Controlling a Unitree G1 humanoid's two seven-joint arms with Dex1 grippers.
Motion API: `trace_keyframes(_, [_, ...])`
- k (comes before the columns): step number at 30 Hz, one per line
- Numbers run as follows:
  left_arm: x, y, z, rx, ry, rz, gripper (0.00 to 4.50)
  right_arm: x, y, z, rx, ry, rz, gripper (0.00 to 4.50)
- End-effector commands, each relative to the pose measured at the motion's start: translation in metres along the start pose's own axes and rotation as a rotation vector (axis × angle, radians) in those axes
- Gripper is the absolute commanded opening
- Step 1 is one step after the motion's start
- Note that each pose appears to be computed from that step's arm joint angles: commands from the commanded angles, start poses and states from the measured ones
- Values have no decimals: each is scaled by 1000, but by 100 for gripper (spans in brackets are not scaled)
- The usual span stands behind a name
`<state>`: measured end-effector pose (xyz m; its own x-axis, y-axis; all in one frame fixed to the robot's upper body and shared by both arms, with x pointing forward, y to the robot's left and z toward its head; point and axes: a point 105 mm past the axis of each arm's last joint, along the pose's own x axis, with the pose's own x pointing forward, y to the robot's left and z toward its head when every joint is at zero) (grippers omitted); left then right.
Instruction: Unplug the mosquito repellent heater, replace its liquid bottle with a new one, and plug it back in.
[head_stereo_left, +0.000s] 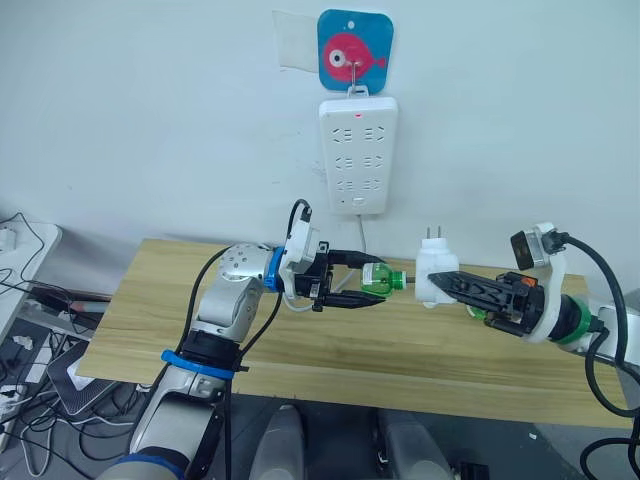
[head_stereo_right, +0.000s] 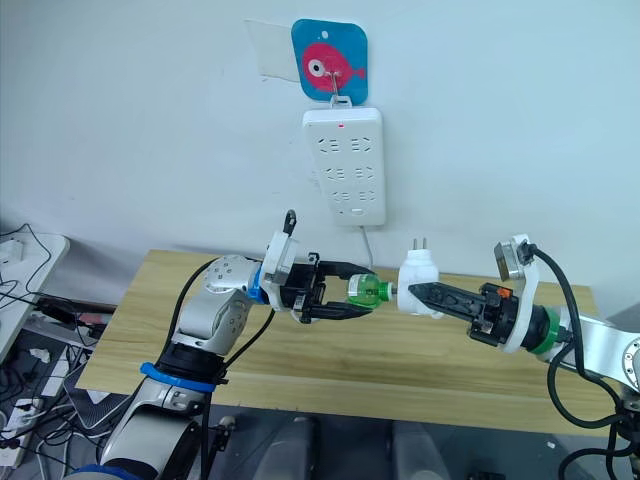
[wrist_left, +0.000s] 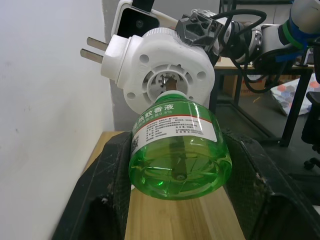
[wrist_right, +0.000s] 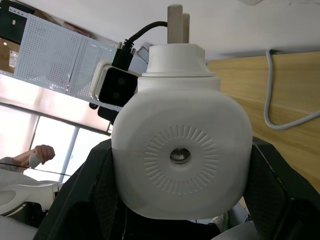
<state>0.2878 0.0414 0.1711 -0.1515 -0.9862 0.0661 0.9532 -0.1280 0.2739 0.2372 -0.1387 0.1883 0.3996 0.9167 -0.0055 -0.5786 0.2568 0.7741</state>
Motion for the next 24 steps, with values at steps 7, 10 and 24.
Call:
trace_keyframes(7, [13, 2, 12, 39, -34, -38, 223, 11, 13, -3, -47, 35, 26, 296])
trace_keyframes(10, [13, 4, 13, 42, -37, -32, 223, 13, 15, -3, -57, 39, 30, 296])
trace_keyframes(24, [10, 8, 10, 57, -24, -21, 223, 24, 24, 1, -97, 47, 61, 296])
